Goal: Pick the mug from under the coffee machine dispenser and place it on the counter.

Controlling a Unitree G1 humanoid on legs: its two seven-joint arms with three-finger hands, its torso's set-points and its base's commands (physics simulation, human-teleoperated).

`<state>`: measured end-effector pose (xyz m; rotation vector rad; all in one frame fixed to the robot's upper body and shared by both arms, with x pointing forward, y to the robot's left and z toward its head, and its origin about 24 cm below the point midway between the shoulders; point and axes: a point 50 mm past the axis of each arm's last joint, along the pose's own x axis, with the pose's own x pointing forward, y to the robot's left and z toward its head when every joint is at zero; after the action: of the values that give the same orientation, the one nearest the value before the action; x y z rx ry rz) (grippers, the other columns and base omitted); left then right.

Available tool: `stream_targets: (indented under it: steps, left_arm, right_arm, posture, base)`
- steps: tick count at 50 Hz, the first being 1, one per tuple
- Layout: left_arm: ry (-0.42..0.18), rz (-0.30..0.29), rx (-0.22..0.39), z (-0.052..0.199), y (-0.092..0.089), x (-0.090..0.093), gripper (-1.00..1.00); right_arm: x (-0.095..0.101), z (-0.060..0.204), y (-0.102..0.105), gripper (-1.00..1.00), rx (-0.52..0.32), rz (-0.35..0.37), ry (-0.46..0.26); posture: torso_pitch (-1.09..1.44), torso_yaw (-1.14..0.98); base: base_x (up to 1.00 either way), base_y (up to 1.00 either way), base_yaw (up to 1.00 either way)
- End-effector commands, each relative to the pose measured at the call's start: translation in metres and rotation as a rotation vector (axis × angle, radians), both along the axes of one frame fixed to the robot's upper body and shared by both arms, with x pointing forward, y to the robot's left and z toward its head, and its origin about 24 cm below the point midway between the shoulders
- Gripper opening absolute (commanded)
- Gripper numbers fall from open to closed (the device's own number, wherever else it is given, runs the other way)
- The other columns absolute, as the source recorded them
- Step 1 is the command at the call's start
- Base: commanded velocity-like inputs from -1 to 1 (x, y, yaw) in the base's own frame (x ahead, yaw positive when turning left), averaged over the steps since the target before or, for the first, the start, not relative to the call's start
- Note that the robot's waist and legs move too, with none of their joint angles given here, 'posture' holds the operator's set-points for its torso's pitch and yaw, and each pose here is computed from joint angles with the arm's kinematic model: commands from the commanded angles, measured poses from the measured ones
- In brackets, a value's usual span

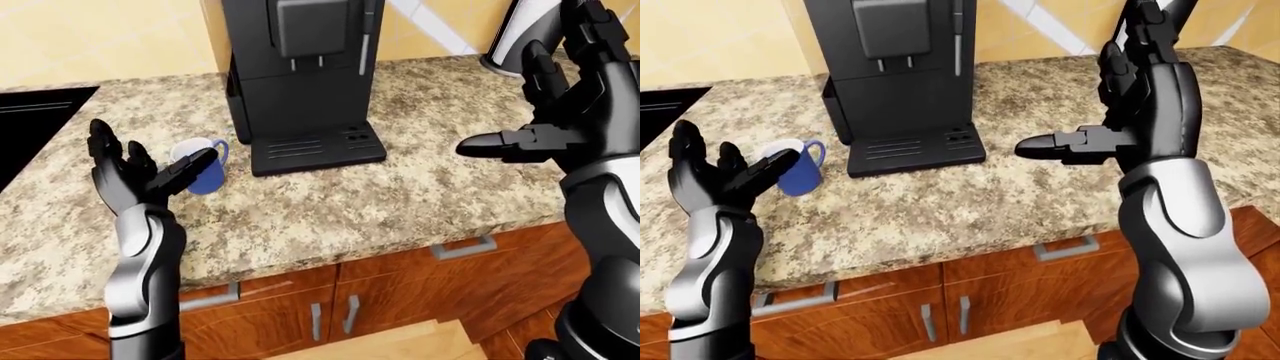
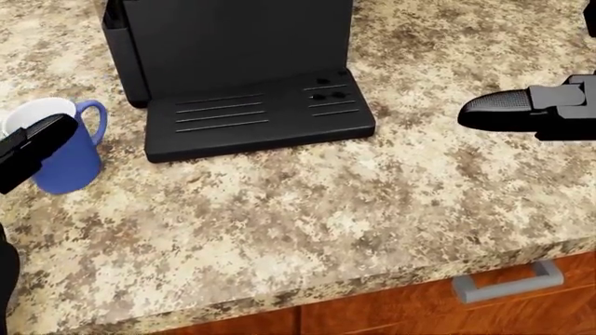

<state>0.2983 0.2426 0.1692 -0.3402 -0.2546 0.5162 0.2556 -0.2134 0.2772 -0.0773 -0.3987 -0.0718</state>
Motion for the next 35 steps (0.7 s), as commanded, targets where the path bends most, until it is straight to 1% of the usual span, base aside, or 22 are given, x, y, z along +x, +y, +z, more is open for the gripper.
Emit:
stream_targets:
  steps: [1,5,11,16,19,26,30,32,35]
  left_arm:
    - [-0.094,-0.001,0.025,0.021,-0.001,-0.003,1.00]
    - [-0.104,0.002,0.029,0.028,0.000,-0.005,1.00]
    - [-0.117,0.019,0.078,0.047,0.007,-0.010,1.00]
    - [-0.135,0.029,0.101,0.062,0.010,-0.015,1.00]
    - [-0.135,0.032,0.117,0.067,0.011,-0.017,1.00]
    - [-0.153,0.043,0.125,0.081,0.016,-0.026,1.00]
    - [-0.179,0.037,0.141,0.100,0.017,-0.036,1.00]
    - [-0.195,0.040,0.172,0.112,0.018,-0.042,1.00]
    - [-0.219,0.043,0.199,0.126,0.017,-0.051,1.00]
  right_arm:
    - [-0.006,0.012,0.000,1.00,-0.012,-0.005,-0.076]
    - [-0.006,0.012,0.000,1.00,-0.013,-0.006,-0.076]
    - [-0.006,0.013,0.001,1.00,-0.014,-0.005,-0.077]
    - [-0.006,0.013,0.000,1.00,-0.014,-0.005,-0.078]
    - [-0.006,0.014,0.000,1.00,-0.014,-0.006,-0.079]
    - [-0.006,0.015,0.000,1.00,-0.015,-0.008,-0.081]
    - [-0.007,0.017,0.000,1.00,-0.016,-0.009,-0.085]
    - [-0.008,0.021,-0.001,1.00,-0.014,-0.010,-0.092]
    - [-0.009,0.026,-0.002,1.00,-0.013,-0.013,-0.101]
  posture:
    - [0.00,0.00]
    - [0.00,0.00]
    - [0.00,0.00]
    - [0.00,0.00]
    - [0.00,0.00]
    - [0.00,0.00]
    - [0.00,0.00]
    - [0.00,0.00]
    - [0.00,0.00]
  base:
    - [0.00,0.00,0.00]
    - [0.00,0.00,0.00]
    - [0.00,0.00,0.00]
    - [0.00,0.00,0.00]
    - [0.00,0.00,0.00]
    - [0.00,0.00,0.00]
    - [0.00,0.00,0.00]
    - [0.00,0.00,0.00]
    - [0.00,0.00,0.00]
